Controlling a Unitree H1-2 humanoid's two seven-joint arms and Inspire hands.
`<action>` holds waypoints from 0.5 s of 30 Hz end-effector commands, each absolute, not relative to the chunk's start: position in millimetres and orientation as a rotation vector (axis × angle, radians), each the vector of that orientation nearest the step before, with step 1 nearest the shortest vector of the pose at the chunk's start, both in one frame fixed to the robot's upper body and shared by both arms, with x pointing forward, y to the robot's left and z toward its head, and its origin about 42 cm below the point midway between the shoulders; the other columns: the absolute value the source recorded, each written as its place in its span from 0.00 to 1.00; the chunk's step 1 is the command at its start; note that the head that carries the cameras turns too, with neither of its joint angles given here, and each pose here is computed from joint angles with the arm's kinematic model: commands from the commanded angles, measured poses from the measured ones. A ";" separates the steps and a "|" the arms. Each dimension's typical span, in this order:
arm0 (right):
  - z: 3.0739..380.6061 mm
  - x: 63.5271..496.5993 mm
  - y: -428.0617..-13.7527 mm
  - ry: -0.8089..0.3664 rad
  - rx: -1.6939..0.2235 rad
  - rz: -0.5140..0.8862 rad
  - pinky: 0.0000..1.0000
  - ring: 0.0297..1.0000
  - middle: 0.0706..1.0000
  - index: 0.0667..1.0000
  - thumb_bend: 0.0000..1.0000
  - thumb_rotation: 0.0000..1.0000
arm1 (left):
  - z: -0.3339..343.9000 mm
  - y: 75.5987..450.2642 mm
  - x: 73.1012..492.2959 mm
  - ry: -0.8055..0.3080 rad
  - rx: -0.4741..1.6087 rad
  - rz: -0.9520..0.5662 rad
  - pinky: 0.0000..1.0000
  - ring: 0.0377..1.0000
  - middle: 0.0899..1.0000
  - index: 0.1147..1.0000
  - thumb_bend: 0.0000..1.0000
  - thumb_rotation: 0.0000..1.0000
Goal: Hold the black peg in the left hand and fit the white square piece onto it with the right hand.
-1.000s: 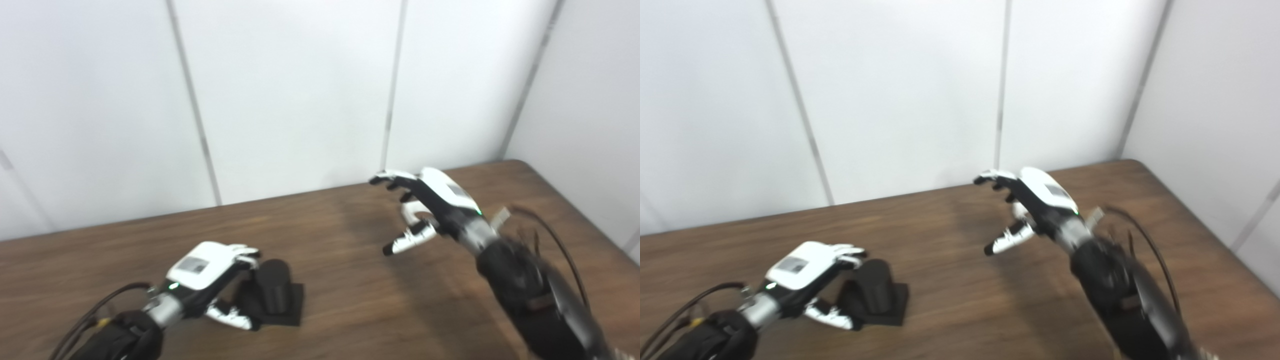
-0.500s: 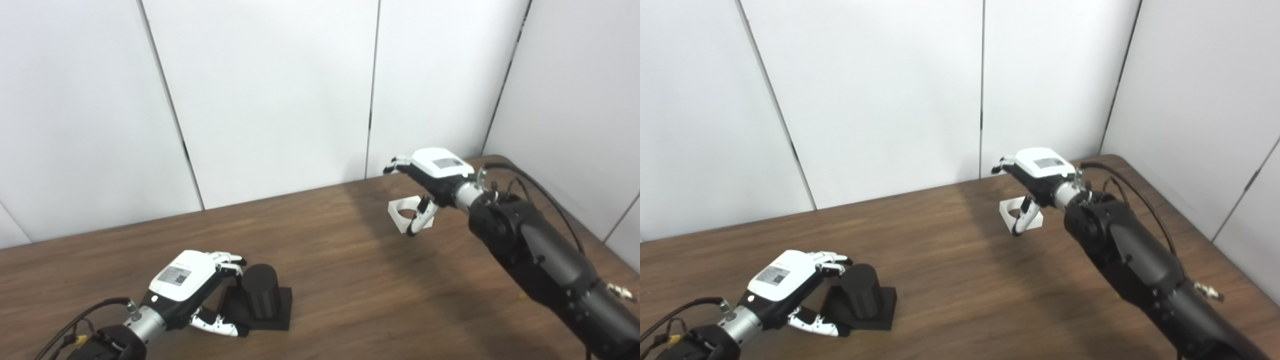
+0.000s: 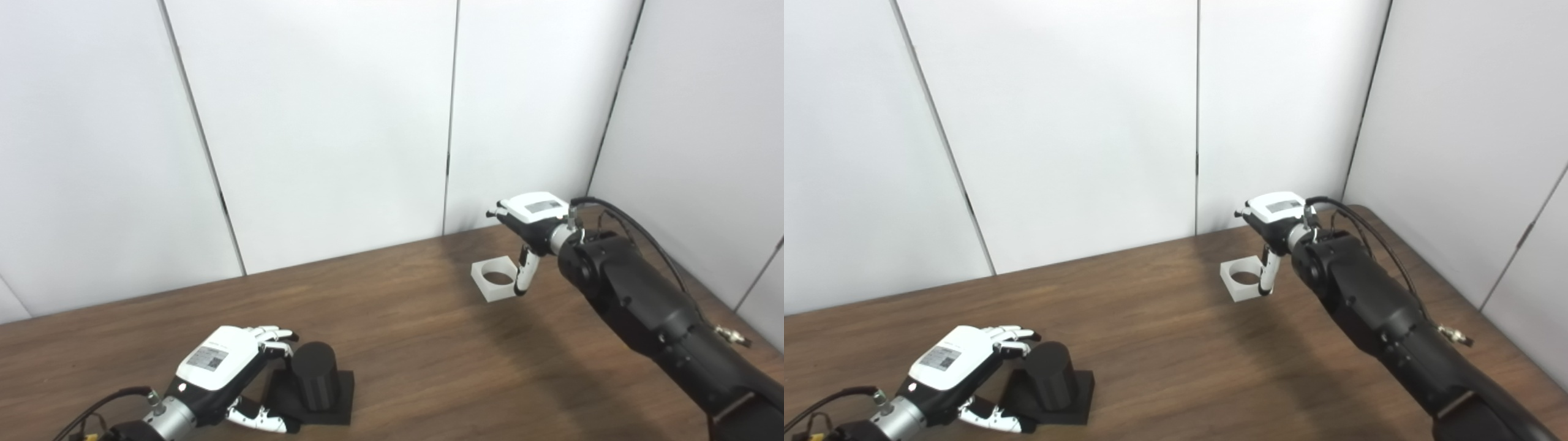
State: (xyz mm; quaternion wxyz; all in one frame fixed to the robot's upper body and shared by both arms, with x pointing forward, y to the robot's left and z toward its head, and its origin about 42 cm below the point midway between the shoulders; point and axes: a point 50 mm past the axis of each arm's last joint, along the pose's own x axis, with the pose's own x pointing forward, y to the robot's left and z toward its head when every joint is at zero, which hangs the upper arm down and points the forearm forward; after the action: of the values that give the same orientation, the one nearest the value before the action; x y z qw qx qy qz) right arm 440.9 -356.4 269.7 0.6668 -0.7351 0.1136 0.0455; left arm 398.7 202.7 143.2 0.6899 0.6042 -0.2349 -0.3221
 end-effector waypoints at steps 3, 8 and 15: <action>298.5 457.2 -355.0 0.236 -1.697 0.033 0.93 0.99 0.99 0.92 0.91 0.15 | 94.3 226.9 371.4 -0.353 1.461 -0.892 0.78 0.85 0.83 0.42 0.52 0.06; 285.7 465.2 -353.9 0.268 -1.692 0.064 0.91 0.95 0.96 0.88 0.92 0.11 | 95.1 225.5 368.7 -0.363 1.455 -0.894 0.77 0.84 0.82 0.42 0.52 0.06; 271.7 470.2 -352.0 0.300 -1.695 0.093 0.88 0.94 0.94 0.88 0.91 0.12 | 97.2 223.0 366.7 -0.360 1.454 -0.892 0.76 0.83 0.81 0.42 0.52 0.06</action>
State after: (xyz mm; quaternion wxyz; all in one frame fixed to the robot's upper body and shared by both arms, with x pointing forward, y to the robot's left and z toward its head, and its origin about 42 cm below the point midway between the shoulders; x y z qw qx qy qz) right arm 457.6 -351.7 235.3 0.6505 -0.7364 0.1690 0.0771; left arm 395.0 203.4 142.7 0.6945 0.6005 -0.2355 -0.3189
